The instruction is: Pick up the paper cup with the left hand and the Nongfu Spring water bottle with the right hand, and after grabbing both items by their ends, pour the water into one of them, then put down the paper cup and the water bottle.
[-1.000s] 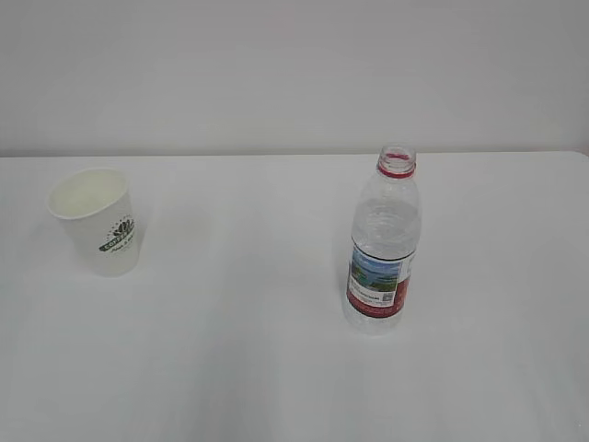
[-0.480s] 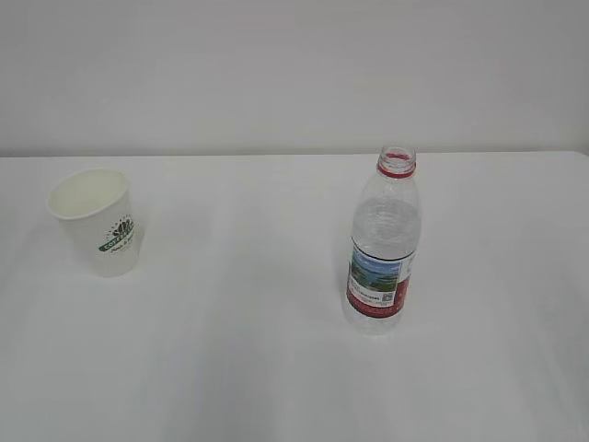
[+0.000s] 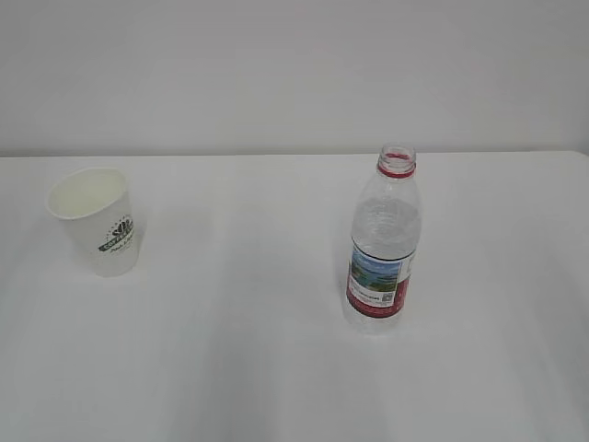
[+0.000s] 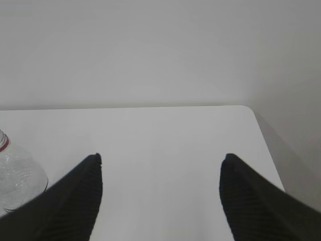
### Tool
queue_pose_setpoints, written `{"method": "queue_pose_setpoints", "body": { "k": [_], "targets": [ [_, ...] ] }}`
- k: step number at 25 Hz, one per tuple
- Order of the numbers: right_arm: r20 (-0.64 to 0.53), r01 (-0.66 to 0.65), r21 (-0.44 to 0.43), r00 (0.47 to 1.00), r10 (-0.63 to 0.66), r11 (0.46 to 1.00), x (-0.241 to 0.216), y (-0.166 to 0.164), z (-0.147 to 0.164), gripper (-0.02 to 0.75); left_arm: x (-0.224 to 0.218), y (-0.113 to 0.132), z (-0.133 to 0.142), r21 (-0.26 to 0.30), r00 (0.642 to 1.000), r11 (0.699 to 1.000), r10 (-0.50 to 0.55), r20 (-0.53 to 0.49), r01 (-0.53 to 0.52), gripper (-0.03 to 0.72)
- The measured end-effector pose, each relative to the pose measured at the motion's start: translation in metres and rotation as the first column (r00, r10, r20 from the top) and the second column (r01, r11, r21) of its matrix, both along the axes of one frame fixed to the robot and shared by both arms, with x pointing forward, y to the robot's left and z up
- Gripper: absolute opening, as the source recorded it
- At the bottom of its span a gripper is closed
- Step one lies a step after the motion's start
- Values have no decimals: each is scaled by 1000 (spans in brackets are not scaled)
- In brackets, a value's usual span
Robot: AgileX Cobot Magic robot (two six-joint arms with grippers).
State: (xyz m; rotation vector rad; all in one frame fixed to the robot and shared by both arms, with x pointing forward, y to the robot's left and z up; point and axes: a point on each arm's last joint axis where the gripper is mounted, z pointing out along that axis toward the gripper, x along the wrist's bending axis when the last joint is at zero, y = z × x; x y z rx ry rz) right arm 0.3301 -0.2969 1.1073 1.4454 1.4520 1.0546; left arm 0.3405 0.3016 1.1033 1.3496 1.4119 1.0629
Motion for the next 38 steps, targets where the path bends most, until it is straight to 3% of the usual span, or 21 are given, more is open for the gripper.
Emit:
{"method": "queue_pose_setpoints", "body": {
  "k": [16, 38],
  "targets": [
    [30, -6, -30, 1000, 7, 1000, 25, 1, 4, 549, 27, -2, 5, 0, 996, 1000, -16, 88, 16, 345],
    [104, -27, -83, 994, 36, 996, 83, 6, 23, 549, 66, -6, -6, 2, 996, 999, -40, 79, 40, 343]
  ]
}}
